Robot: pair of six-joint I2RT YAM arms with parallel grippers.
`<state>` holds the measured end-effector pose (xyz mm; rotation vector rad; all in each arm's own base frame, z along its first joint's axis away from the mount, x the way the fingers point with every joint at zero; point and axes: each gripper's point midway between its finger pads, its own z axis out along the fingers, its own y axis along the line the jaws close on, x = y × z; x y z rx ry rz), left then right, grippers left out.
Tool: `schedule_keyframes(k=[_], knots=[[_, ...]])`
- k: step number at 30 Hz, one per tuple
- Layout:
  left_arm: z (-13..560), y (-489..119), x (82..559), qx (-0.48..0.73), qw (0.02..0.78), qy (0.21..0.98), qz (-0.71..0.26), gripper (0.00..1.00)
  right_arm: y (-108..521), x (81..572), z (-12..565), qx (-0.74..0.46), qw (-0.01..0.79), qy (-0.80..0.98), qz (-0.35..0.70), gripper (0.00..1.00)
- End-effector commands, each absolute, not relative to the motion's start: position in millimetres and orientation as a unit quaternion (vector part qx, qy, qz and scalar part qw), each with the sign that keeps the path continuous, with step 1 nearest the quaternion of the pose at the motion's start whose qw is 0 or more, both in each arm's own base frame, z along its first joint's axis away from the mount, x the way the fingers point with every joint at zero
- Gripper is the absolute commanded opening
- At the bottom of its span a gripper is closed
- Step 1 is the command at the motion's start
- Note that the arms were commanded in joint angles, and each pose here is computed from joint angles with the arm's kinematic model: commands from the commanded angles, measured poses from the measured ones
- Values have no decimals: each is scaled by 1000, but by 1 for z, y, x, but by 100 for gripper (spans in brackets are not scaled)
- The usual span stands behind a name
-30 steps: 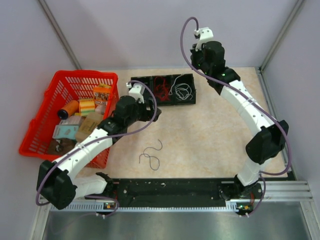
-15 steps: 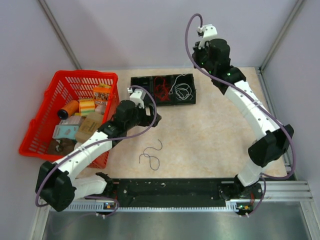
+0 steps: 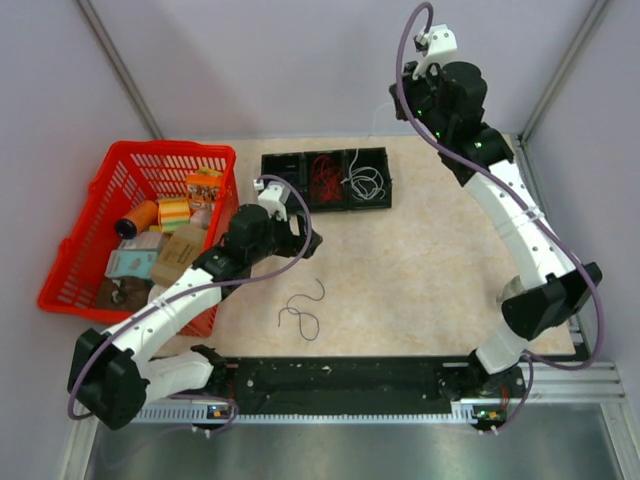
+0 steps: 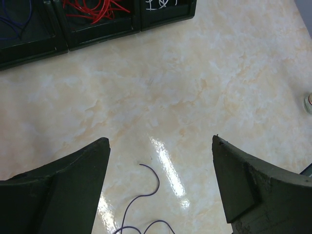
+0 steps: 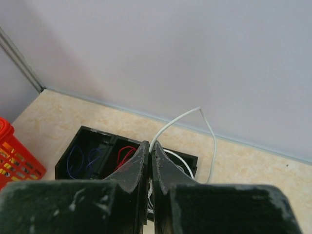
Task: Untangle the cables
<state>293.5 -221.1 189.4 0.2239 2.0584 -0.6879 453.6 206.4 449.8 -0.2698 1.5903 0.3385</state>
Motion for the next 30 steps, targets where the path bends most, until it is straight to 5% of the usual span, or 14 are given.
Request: schedule_keyframes(k=[1,18,26,30], knots=[[206,-223,296,93,486,818,-294,89,210,476,461,-116,686,698,168,0],[238,-223,287,79,511,790,-329,89,302,455,435,68,376,583,717,0],[220,-230,310,60,505,801,-317,94,296,458,451,78,349,562,746,0],[217,-245,362,36,485,829,-274,86,283,454,436,87,354,568,738,0]])
